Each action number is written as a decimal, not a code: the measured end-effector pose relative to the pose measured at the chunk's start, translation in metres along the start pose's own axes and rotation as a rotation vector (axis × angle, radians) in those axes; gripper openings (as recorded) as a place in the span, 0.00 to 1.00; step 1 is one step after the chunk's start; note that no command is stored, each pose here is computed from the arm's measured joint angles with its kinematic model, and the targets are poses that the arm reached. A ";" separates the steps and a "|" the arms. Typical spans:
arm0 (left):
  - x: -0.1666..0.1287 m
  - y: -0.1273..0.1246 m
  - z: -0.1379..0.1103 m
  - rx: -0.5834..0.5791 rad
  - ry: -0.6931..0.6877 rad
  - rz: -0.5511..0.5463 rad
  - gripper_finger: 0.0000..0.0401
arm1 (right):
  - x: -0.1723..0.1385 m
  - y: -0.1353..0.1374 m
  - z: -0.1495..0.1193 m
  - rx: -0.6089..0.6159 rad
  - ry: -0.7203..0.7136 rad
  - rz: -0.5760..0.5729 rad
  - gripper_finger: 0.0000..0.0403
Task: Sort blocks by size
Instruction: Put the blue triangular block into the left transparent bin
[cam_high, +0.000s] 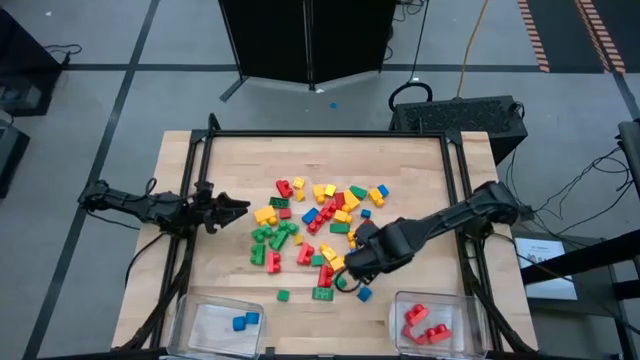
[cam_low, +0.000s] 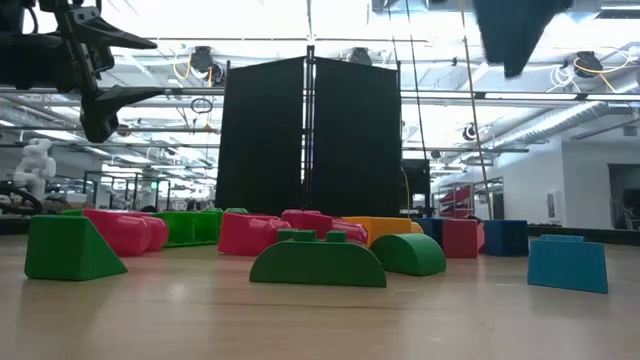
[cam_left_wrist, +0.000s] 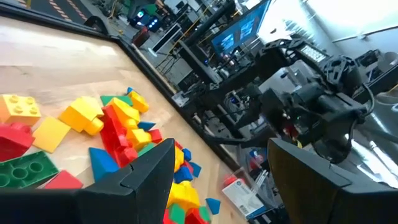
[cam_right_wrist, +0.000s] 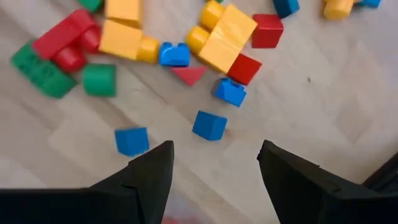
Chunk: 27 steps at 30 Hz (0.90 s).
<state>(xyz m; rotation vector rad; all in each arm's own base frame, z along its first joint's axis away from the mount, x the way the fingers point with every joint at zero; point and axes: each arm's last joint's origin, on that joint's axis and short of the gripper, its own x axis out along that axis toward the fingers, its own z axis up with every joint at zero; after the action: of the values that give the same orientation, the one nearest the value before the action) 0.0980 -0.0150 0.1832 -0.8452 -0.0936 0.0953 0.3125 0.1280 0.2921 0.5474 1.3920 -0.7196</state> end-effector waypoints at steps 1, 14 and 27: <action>0.000 0.000 0.000 0.000 0.000 0.000 0.64 | 0.005 0.000 0.000 0.020 0.003 -0.009 0.57; 0.000 0.002 -0.002 0.009 0.020 0.012 0.64 | 0.086 -0.009 -0.019 0.213 0.133 -0.096 0.73; 0.000 0.002 -0.002 0.008 0.019 0.012 0.64 | 0.125 -0.009 -0.017 0.268 0.105 0.014 0.73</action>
<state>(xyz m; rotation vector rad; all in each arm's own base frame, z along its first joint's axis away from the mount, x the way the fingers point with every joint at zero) 0.0981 -0.0152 0.1810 -0.8381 -0.0697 0.0989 0.2980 0.1173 0.1664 0.8141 1.3953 -0.8826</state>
